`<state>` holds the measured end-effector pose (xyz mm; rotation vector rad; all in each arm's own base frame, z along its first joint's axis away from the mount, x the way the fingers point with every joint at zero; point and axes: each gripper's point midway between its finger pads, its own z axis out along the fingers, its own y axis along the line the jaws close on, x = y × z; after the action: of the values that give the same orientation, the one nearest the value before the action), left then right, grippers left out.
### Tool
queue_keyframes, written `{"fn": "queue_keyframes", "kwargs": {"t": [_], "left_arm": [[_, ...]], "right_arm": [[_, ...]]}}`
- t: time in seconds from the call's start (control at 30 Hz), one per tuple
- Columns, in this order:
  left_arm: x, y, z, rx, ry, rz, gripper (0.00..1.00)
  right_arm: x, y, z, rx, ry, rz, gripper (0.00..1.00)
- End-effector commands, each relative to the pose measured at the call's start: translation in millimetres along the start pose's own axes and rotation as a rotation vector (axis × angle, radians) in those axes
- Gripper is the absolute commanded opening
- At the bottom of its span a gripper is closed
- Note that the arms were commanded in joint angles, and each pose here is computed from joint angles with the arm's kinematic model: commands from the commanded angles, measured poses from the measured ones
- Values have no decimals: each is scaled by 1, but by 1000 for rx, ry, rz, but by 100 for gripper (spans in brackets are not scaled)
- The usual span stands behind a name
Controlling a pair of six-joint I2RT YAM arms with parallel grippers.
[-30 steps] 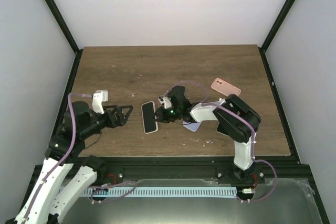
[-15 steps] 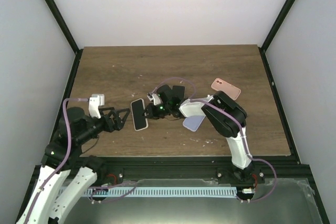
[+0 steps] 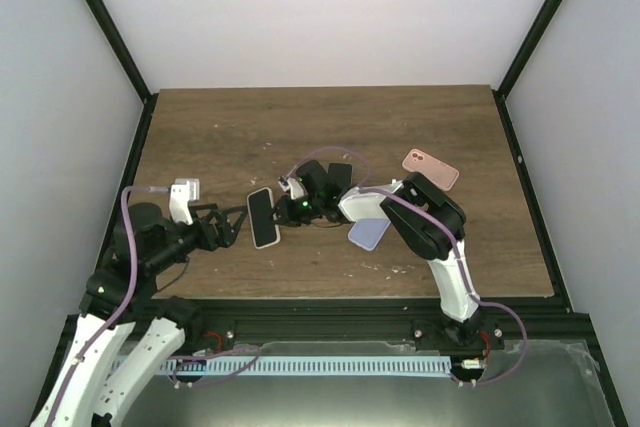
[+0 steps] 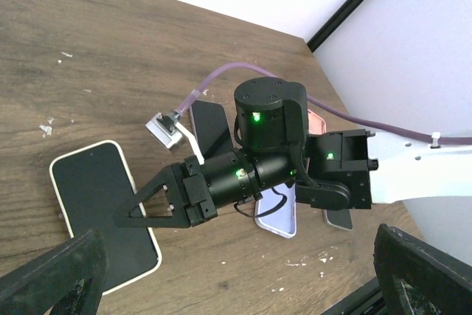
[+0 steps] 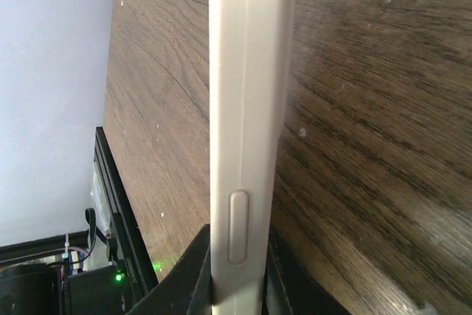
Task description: Put the phone into the phone case
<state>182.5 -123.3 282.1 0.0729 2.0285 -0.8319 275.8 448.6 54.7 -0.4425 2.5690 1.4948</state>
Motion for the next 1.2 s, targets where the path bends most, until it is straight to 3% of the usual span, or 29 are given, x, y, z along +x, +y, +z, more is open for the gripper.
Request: {"fn": "queue_keyframes", "kwargs": {"t": [0.0,0.43,0.7,0.93,1.17], "left_arm": [[-5,-2,-2,-7,-7,21,99],[-4,5,1,-30,-23,-7,99],[-9,9,-1,-59,-44,-2,98],[-3,14,1,-68,-40,-14,98],[1,16,8,-64,-23,-22,98]], "right_arm": [[-7,-14,5,68,-7,-9,14],[-9,-36,-7,141,-11,31,23],[-18,-28,-24,159,-40,22,37],[-21,-9,-50,159,-90,5,49],[-10,-3,-89,209,-186,67,51]]}}
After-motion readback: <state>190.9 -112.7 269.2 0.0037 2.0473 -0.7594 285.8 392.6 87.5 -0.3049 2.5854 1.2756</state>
